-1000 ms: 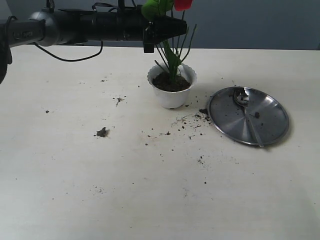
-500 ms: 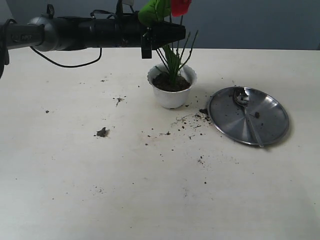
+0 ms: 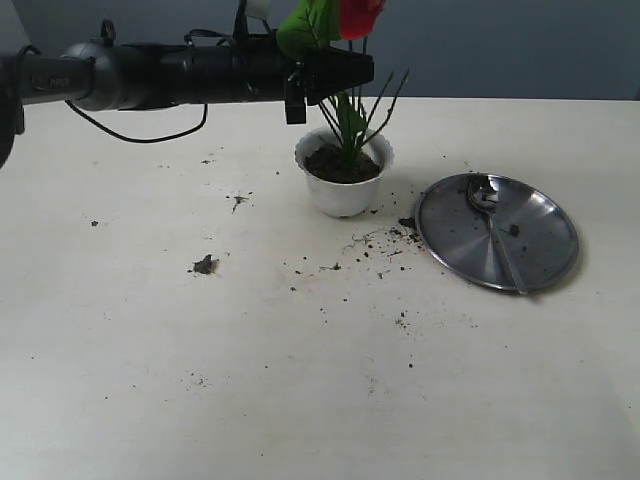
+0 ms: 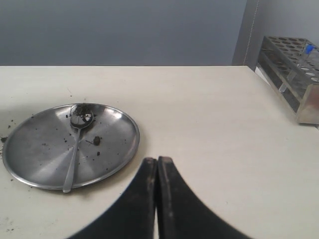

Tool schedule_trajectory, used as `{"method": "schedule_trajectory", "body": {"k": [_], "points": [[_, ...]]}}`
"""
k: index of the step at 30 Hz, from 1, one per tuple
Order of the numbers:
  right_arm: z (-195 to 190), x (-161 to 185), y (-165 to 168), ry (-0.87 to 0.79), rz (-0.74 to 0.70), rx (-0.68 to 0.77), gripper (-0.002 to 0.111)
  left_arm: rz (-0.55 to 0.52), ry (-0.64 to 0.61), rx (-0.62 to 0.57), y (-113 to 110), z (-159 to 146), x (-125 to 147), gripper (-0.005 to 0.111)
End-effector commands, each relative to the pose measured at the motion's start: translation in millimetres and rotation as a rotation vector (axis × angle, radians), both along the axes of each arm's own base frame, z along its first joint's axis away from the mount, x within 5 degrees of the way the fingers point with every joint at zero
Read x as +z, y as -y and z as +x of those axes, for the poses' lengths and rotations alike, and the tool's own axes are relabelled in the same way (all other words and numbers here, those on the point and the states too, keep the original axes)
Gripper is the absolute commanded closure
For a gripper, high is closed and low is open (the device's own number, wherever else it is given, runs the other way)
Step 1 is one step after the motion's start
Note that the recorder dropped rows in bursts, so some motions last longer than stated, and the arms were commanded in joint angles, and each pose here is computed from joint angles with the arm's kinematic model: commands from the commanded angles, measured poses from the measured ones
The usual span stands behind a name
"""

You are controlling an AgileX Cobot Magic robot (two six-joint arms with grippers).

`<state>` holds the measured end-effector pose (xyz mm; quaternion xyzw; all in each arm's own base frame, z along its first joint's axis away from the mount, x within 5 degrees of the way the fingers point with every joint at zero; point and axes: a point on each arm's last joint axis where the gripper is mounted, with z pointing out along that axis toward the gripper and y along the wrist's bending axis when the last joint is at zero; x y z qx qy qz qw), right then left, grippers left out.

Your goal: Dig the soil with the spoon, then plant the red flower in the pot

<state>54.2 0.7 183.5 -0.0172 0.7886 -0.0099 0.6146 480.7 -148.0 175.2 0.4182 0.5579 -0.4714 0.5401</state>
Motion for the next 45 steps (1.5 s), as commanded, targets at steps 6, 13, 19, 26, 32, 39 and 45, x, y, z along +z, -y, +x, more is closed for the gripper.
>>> {"method": "schedule_trajectory", "body": {"k": [6,13,19,26,32,39,45], "points": [[-0.2,0.5,0.2,0.011,-0.001,-0.004,0.109,0.172,-0.092,-0.033,6.9,-5.5,-52.8,0.106],[-0.1,0.9,0.4,0.015,-0.006,-0.004,0.109,0.192,-0.088,-0.035,2.0,-5.0,-55.3,0.106],[-0.1,0.9,0.4,0.015,-0.008,-0.004,0.109,0.202,-0.089,-0.012,-12.3,-1.4,-56.3,0.106],[-0.1,0.9,0.4,0.015,-0.008,-0.004,0.109,0.195,-0.067,-0.007,-12.2,-0.7,-55.3,0.106],[-0.2,0.5,0.3,0.010,-0.004,-0.004,0.109,0.195,-0.067,-0.006,-12.3,-0.7,-55.3,0.106],[-0.2,0.5,0.3,0.010,-0.004,-0.004,0.109,0.204,-0.055,-0.046,4.1,-6.1,-55.8,0.106],[-0.2,0.5,0.3,0.010,-0.004,-0.004,0.109,0.216,-0.053,-0.054,4.0,-6.8,-56.9,0.106]]}}
